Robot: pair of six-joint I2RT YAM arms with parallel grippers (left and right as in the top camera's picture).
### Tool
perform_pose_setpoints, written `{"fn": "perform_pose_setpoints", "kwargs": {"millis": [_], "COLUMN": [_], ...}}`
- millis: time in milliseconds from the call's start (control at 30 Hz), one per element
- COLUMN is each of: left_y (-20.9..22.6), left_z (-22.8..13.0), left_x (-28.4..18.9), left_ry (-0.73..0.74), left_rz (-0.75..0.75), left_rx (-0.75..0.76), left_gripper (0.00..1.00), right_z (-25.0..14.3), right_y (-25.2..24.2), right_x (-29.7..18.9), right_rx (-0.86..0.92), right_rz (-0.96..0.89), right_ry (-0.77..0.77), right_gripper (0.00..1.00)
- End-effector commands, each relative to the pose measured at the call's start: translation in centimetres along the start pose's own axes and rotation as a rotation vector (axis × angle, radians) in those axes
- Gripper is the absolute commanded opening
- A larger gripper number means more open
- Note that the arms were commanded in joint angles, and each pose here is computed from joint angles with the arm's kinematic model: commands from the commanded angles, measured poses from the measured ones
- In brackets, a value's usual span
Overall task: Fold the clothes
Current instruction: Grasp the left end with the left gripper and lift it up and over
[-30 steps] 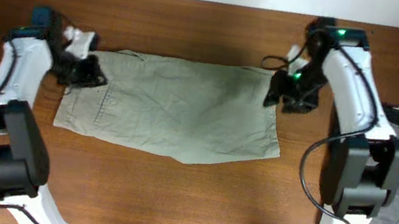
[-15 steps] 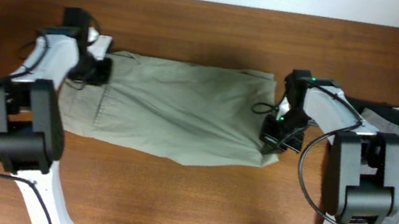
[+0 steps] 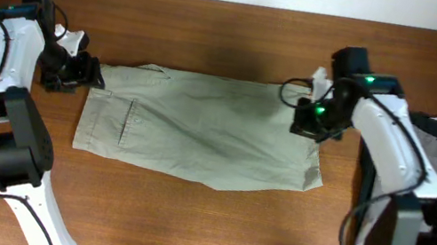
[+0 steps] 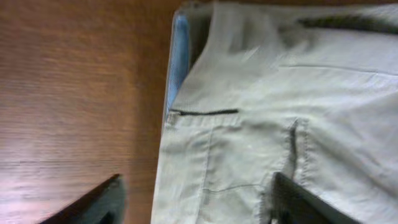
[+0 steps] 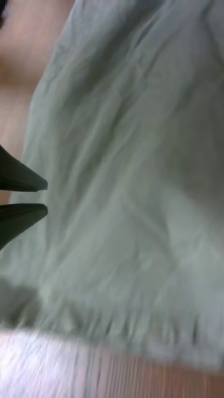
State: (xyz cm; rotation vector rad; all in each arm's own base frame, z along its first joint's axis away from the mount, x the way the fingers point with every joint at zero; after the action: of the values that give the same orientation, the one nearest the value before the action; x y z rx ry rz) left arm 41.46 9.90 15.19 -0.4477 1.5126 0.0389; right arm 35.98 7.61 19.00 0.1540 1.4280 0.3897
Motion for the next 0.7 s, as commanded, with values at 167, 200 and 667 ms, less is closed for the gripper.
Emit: {"fn": "perform_pose_setpoints", "kwargs": {"millis": [167,200,667], "left_y": [1.9,2.1,-1.5], "left_z": [-1.8,-2.3,-4.4], "left_x": [3.4,4.1,10.1], "left_ry": [0.068,0.092,0.217], "left_rz": [-0.036,-0.037,-0.299], "left_rx": [-0.040,-0.048,0.104], "left_gripper": [0.94,0.94,0.16], "right_z": [-0.3,-0.5,-1.0], "right_y": [0.9,0.6,0.2], "right_x": [8.5,9.4,10.9], "right_rx": [0.198,0.208,0.226], "right_rz": [0.011,0.008,0.008], "right_ry": [0.188,0.212,0.266], "right_gripper": [0.08,0.08,0.06]}}
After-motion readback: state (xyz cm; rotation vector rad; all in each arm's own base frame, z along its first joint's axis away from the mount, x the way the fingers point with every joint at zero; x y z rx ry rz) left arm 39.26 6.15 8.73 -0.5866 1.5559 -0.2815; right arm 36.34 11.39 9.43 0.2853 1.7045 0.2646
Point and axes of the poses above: each gripper's point midway between its finger pads, its own x axis out along the fingers, its own y axis along the line the jaws close on, z = x × y, the point moved 10 cm from there along -x, back along the fingers, and after that the axes turned 9 degrees about -x, right-handed, at the moved point
